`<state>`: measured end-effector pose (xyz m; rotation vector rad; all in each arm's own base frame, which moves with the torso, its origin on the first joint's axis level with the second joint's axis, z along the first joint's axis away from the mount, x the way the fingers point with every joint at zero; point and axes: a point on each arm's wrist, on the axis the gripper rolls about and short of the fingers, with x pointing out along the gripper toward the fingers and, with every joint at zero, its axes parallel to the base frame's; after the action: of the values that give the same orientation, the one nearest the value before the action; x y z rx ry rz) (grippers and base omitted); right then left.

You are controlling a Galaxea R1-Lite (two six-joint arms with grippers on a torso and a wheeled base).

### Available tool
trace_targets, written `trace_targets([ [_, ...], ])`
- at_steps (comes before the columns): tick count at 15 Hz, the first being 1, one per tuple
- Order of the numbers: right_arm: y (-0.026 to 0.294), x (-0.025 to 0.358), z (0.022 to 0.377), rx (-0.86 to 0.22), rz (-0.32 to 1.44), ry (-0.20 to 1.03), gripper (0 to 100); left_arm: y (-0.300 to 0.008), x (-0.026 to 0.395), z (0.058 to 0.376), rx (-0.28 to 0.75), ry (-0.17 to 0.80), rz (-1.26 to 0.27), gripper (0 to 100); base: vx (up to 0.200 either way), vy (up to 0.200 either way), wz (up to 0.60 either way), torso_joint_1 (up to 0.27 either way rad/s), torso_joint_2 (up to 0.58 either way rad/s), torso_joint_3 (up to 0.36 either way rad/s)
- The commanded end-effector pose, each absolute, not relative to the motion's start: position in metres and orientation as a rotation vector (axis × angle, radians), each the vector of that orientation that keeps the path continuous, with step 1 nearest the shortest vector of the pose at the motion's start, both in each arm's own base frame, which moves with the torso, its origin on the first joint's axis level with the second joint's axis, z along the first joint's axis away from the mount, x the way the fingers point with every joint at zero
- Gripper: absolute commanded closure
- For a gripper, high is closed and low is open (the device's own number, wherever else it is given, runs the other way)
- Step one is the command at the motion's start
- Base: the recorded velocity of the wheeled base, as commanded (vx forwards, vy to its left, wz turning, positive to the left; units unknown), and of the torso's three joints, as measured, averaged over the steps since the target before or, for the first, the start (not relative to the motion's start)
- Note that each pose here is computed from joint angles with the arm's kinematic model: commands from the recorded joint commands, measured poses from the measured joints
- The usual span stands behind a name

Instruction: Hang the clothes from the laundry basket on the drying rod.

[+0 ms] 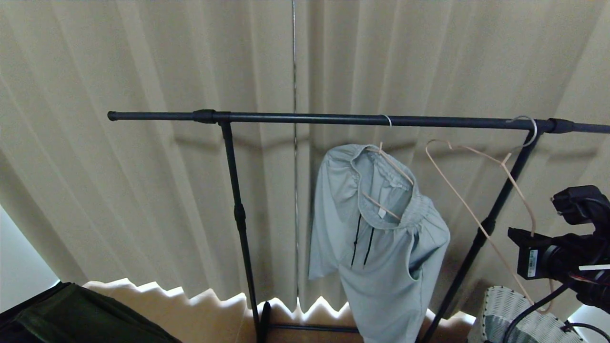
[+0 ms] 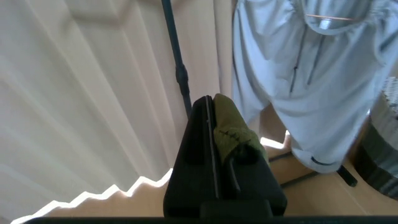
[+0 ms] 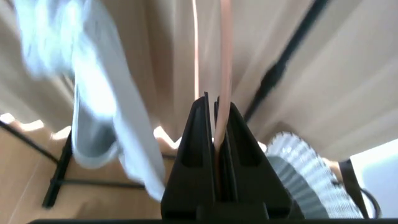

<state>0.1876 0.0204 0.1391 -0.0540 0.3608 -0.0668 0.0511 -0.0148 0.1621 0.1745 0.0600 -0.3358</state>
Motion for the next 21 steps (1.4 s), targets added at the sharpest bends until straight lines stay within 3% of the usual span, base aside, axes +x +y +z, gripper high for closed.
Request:
trace_targets([
  [1,0.021,0.187,0.138,-0.055,-0.065,0.366,100,-0.015,0.051,0.163,0.174,0.056,-0.336,100,-0.200,0.000,0.00,-0.007,0.00,0.002],
  [6,0.021,0.183,0.132,-0.058,-0.061,0.385,100,-0.015,0.050,0.161,0.181,0.060,-0.343,100,-0.200,0.000,0.00,0.001,0.00,0.003],
  [11,0.025,0.179,0.143,-0.044,0.019,0.329,100,-0.014,0.049,0.158,0.205,0.060,-0.344,100,0.000,0.000,0.00,0.000,0.00,0.000],
  [16,0.046,0.161,0.162,-0.036,0.246,0.231,100,-0.019,0.068,0.165,0.221,0.122,-0.337,100,0.000,0.000,0.00,0.000,0.00,0.000],
  [21,0.079,0.149,0.161,-0.035,0.618,0.243,100,-0.032,0.129,0.207,0.237,0.169,-0.241,100,0.000,0.000,0.00,0.000,0.00,0.000],
])
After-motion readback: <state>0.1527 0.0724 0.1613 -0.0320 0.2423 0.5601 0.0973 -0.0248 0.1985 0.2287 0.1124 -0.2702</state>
